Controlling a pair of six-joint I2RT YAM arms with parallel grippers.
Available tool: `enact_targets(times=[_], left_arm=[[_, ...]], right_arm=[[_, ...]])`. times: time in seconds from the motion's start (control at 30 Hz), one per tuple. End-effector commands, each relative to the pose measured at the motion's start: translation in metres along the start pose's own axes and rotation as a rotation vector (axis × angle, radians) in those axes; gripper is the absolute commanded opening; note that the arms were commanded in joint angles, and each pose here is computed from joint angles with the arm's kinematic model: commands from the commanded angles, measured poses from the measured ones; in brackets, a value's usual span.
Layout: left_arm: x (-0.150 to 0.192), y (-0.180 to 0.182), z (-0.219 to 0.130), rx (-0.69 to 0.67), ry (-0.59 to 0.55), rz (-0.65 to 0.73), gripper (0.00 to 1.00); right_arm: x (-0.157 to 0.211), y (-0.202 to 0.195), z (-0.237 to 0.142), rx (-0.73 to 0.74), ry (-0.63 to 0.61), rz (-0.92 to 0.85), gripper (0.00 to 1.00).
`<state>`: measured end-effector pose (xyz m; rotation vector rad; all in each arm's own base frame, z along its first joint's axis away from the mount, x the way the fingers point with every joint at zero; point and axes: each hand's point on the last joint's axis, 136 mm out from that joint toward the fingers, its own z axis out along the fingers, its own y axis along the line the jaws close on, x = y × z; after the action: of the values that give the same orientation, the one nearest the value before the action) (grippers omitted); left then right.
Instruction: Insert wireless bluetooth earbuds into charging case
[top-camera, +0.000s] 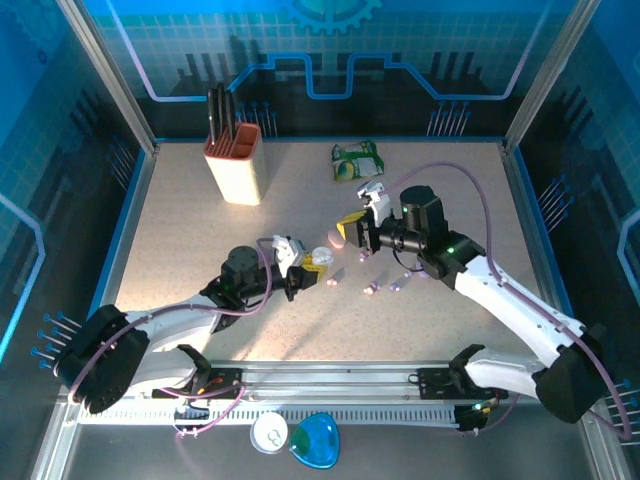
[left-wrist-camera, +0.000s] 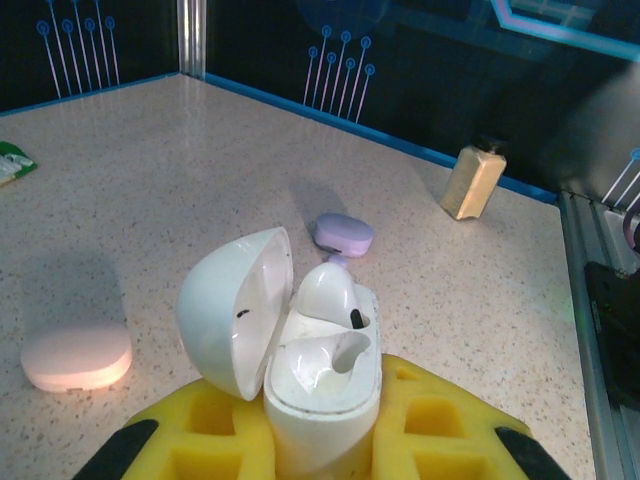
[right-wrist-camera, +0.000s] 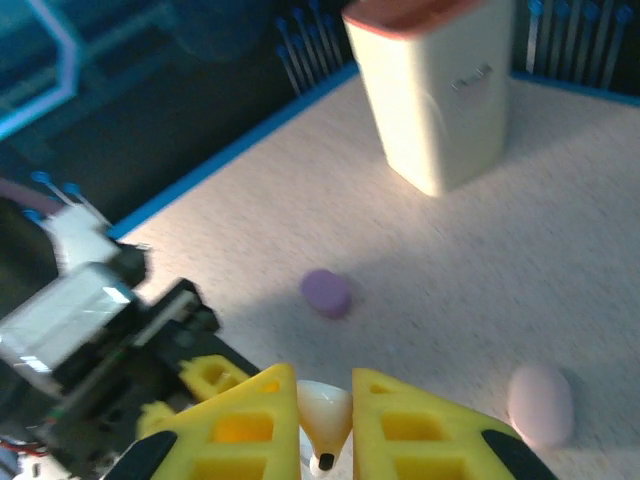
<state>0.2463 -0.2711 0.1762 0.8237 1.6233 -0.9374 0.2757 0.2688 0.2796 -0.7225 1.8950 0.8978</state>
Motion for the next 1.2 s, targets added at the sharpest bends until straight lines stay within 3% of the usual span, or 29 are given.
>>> enact_targets(times=[0.0,0.27,0.63,1.17], left_arm=[[-0.02,-0.005,0.004,0.038,-0.046,0.028,0.0],[-0.024,-0.008,0.005,0.061,-0.057,0.022,0.0],[-0.031,-0.011,0.004,0.073,-0.08,0.025,0.0],[-0.033,-0.011,0.007,0.081,-0.081,0.025,0.0]], right_arm=[[-0.002,0.027,0.001,-0.131,-0.018,-0.044,0.16],[0.02,0.048,0.016,-0.212,0.057,-0.076,0.15],[0.053,0.038,0.03,-0.195,0.168,-0.057,0.15],[0.062,0.036,0.036,-0.202,0.19,-0.038,0.15]])
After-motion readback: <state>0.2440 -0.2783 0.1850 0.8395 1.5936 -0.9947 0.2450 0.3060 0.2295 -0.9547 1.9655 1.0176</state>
